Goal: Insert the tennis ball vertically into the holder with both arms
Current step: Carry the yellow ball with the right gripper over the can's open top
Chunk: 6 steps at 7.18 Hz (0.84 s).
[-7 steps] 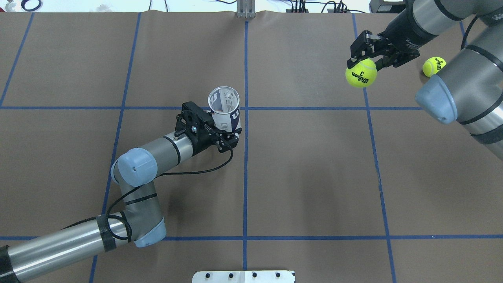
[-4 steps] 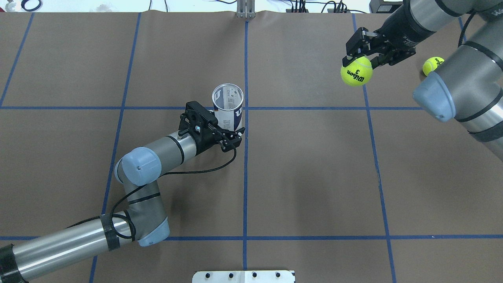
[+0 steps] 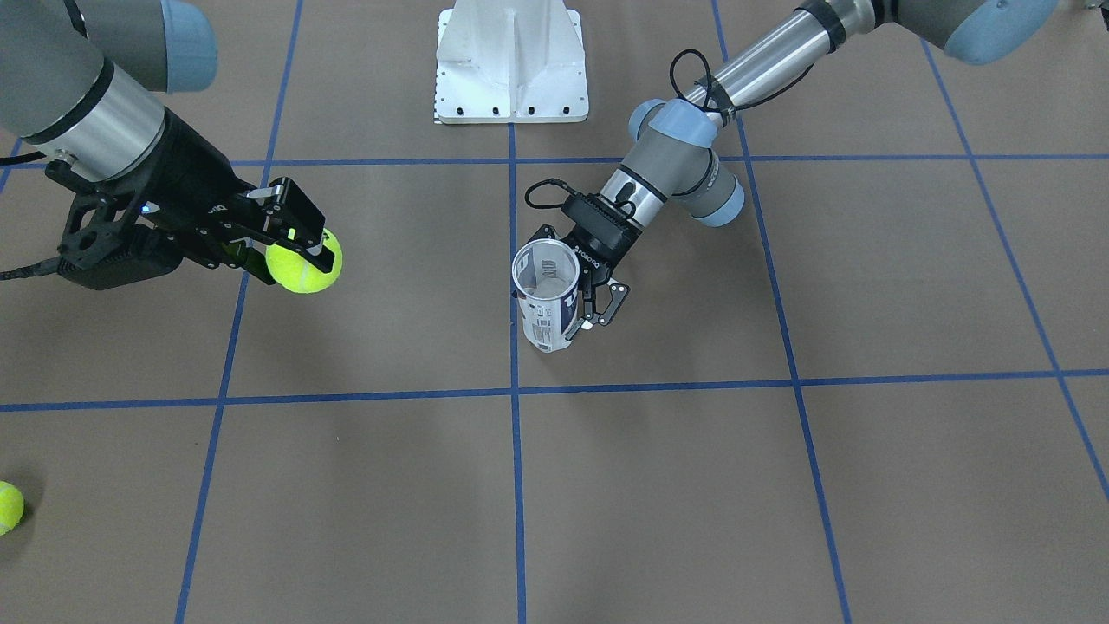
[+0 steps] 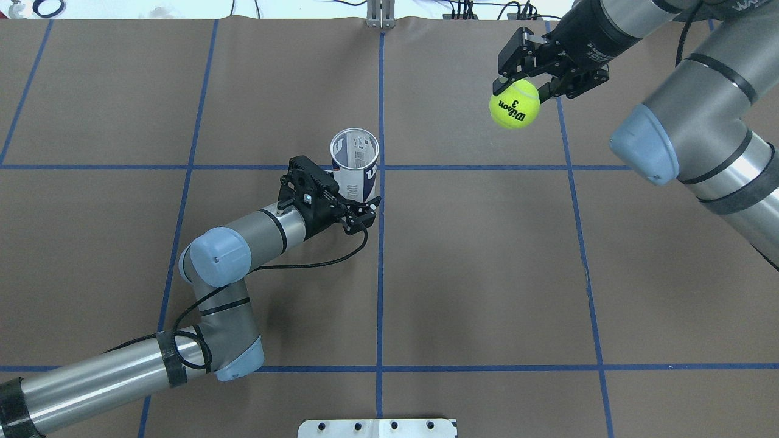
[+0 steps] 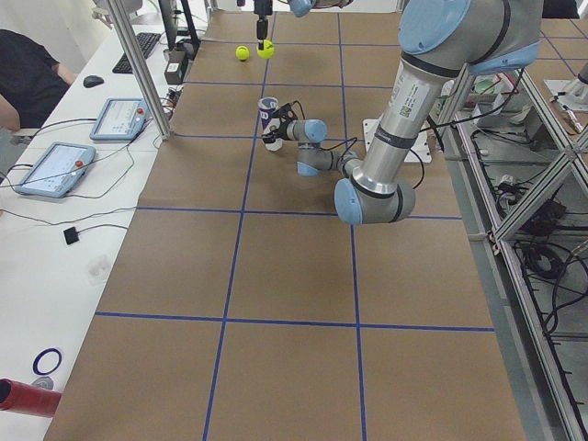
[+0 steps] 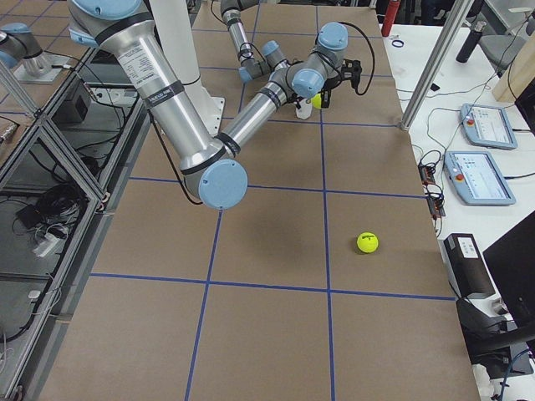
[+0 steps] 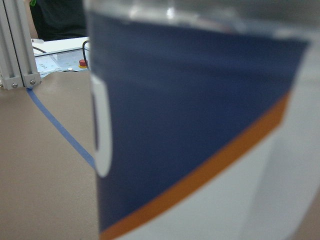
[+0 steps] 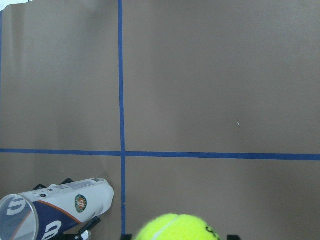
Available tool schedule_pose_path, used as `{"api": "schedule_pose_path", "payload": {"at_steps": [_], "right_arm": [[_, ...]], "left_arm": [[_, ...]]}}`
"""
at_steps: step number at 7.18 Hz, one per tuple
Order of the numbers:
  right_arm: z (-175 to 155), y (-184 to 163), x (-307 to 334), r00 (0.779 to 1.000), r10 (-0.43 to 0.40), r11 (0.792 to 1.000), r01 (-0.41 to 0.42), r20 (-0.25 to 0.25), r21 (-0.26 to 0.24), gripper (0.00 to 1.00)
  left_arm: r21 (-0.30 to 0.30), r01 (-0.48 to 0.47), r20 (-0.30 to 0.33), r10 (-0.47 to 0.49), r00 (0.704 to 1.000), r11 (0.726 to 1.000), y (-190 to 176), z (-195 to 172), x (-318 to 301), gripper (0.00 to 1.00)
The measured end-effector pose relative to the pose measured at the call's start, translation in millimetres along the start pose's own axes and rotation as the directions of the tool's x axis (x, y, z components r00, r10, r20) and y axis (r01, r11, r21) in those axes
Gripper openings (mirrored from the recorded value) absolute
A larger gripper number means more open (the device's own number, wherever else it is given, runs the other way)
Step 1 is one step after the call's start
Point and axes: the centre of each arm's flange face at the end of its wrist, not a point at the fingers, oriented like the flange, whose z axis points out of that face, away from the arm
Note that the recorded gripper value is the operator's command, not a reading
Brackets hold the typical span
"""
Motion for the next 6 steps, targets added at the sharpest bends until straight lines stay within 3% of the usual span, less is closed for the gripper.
{"api": "schedule_pose_path", "payload": {"at_steps": [2,6], "right_arm": [[11.1,13.3,-45.7,0.999,0.016,1.0,-0.016,0.029,-0.013,0.0],[46.9,43.9,-145.7,0.998,0.034,0.999,-0.035,0.058,0.018,0.0]], "left_arm": [[-0.001,0.0,0.001,0.0,1.0,1.0,0.7,0.3,-0.3,0.98],[0.001,0.0,-0.001,0.0,1.0,1.0,1.5,0.3,-0.9,0.79]]}}
